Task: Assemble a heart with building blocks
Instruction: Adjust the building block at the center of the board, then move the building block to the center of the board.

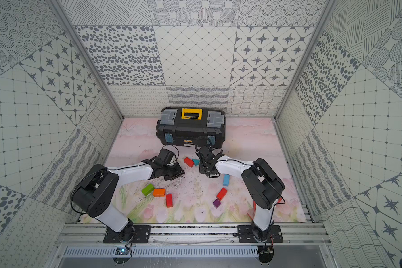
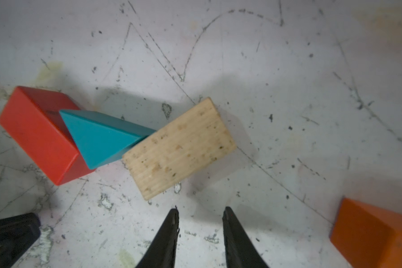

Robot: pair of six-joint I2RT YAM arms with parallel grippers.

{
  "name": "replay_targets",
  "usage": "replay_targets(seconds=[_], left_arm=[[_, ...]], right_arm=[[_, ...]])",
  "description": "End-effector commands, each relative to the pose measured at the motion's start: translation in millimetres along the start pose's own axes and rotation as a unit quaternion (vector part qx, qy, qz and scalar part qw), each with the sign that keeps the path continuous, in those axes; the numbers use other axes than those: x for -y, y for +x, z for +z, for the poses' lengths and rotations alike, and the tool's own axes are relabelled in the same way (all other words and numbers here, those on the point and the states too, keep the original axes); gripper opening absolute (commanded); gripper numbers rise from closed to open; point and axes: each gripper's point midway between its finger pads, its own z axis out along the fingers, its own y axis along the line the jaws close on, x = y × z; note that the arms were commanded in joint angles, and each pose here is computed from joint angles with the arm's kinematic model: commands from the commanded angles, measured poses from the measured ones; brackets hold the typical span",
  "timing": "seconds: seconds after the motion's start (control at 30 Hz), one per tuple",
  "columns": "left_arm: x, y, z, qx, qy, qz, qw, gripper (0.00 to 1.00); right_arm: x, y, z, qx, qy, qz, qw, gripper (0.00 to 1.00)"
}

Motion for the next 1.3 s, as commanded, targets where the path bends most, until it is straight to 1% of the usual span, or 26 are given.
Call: replay_targets(seconds=[0.0,0.5,0.7,0.77,0.87,0.9,0.93,1.0,1.03,1.1,1.17,1.23,1.27], left_arm=[[12,-2,3,0.001,0.024,-0.001,1.000,0.33],[6,0,2,0.000,0.016,0.003,1.000,0.33],[4,-2,-1,0.007,0.009,0.008,1.000,0.33],[2,-1,-1,0.007,0.004,0.012,1.000,0.34],[1,-2,-7,0.011,-0.005,0.020,1.000,0.35],[1,-2,-11,0.015,-0.008,0.025,1.000,0.36],[1,-3,-15,0.019,-0.011,0.030,0.999,0.37],[0,-5,-26,0.029,-0.021,0.040,0.999,0.38],[-2,-5,-31,0.033,-0.027,0.046,0.998,0.39],[-4,-5,-41,0.039,-0.037,0.057,0.997,0.40],[-6,-3,-49,0.041,-0.043,0.064,0.996,0.41],[-9,0,-54,0.042,-0.045,0.066,0.996,0.41],[-10,1,-55,0.042,-0.046,0.066,0.996,0.41]], right_arm=[[-8,-15,3,0.022,0.000,0.000,1.000,0.35],[-5,-20,12,0.026,0.020,-0.005,0.999,0.35],[-7,-21,12,0.027,0.016,-0.011,0.999,0.35],[-8,-21,9,0.029,0.013,-0.013,0.999,0.35],[-1,-23,-6,0.035,0.026,-0.015,0.999,0.37],[4,-24,-14,0.037,0.034,-0.017,0.999,0.39],[10,-25,-24,0.042,0.044,-0.019,0.998,0.43],[27,-28,-42,0.051,0.070,-0.022,0.996,0.56],[37,-26,-47,0.046,0.079,-0.022,0.996,0.63],[56,-23,-52,0.024,0.084,-0.009,0.996,0.73],[70,-21,-50,0.003,0.073,0.008,0.997,0.78],[85,-22,-46,-0.005,0.071,0.025,0.997,0.83],[90,-23,-44,-0.008,0.065,0.036,0.997,0.84]])
